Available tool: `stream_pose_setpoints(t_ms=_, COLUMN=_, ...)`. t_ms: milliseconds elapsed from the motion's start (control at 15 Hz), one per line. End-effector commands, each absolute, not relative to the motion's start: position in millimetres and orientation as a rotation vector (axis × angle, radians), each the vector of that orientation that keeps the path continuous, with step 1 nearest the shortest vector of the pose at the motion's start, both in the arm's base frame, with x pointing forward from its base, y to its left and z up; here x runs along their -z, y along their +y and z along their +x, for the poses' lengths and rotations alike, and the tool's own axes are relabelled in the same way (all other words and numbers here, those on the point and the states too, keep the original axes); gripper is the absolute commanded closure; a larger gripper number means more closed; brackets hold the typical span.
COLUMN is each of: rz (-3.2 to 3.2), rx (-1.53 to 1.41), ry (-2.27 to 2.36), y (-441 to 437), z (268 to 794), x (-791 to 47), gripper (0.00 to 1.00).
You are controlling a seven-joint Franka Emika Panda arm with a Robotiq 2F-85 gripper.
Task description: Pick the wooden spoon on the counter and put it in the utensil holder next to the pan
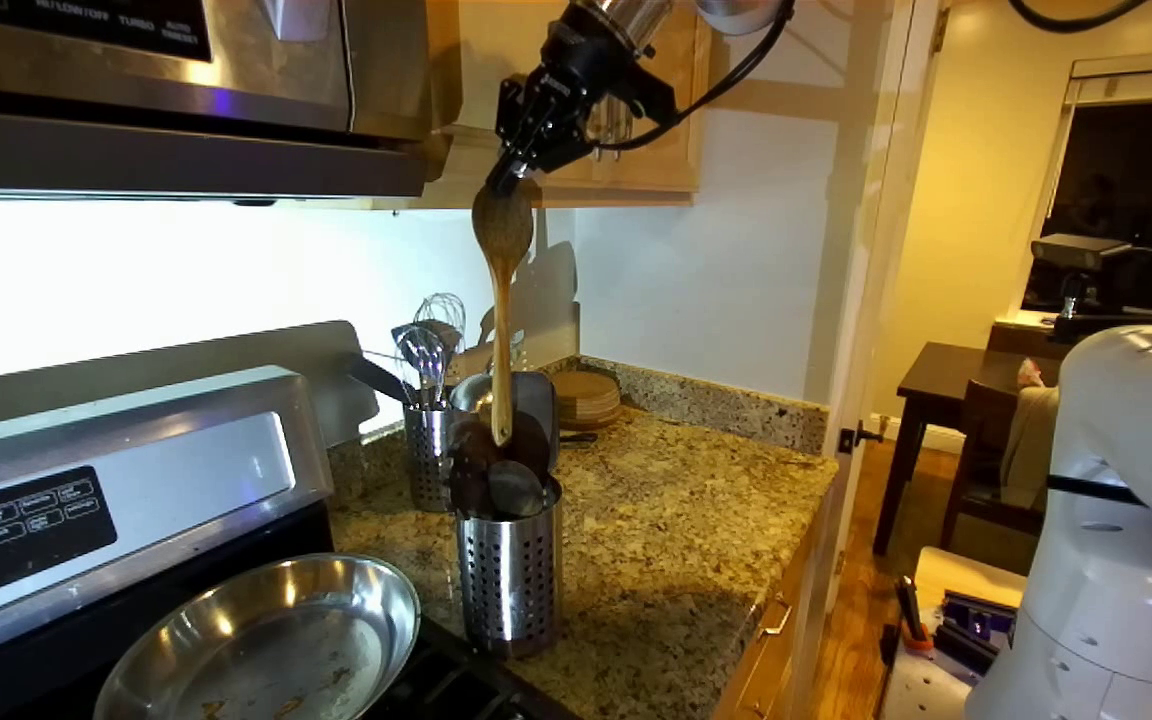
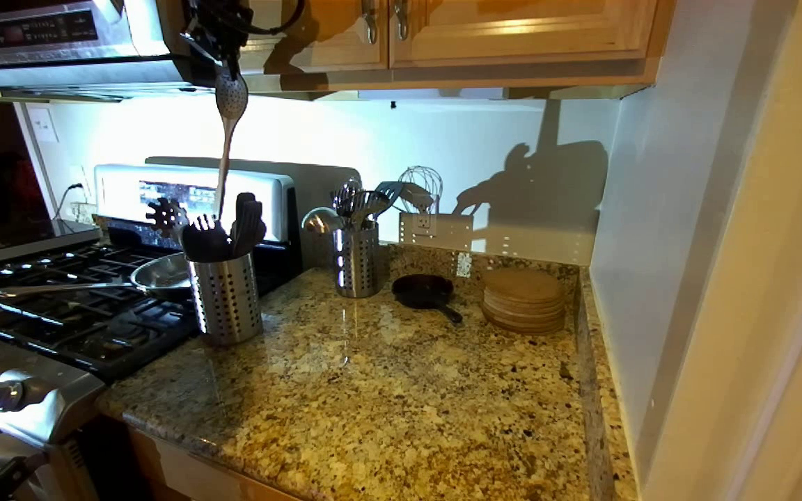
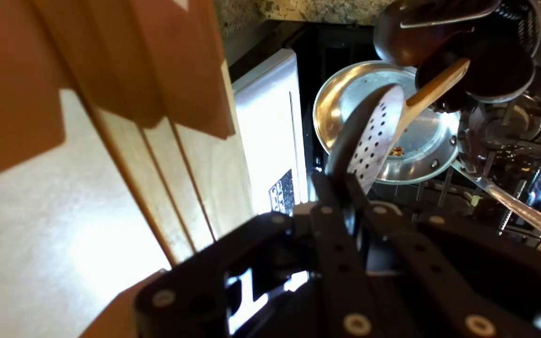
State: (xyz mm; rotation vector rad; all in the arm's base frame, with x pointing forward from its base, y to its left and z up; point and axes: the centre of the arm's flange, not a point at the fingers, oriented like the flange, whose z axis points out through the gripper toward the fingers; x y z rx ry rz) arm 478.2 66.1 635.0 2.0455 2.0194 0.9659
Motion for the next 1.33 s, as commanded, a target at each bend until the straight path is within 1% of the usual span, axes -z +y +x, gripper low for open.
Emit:
stream_pose_setpoints(t_ms=0, rz=1.916, rx=-1.036, ry=2.022, y=64, z=463, x=-612, gripper=0.95)
stream_pose_setpoints(t_ms=733, rz=1.816, rx=-0.934, ry=2.056, y=81, z=455, x=-568, gripper=0.95)
stream_pose_setpoints(t_ms=1267, rz=1.903, rx=-0.863, ry=2.074, y=77, z=465, x=-515, gripper=0.95)
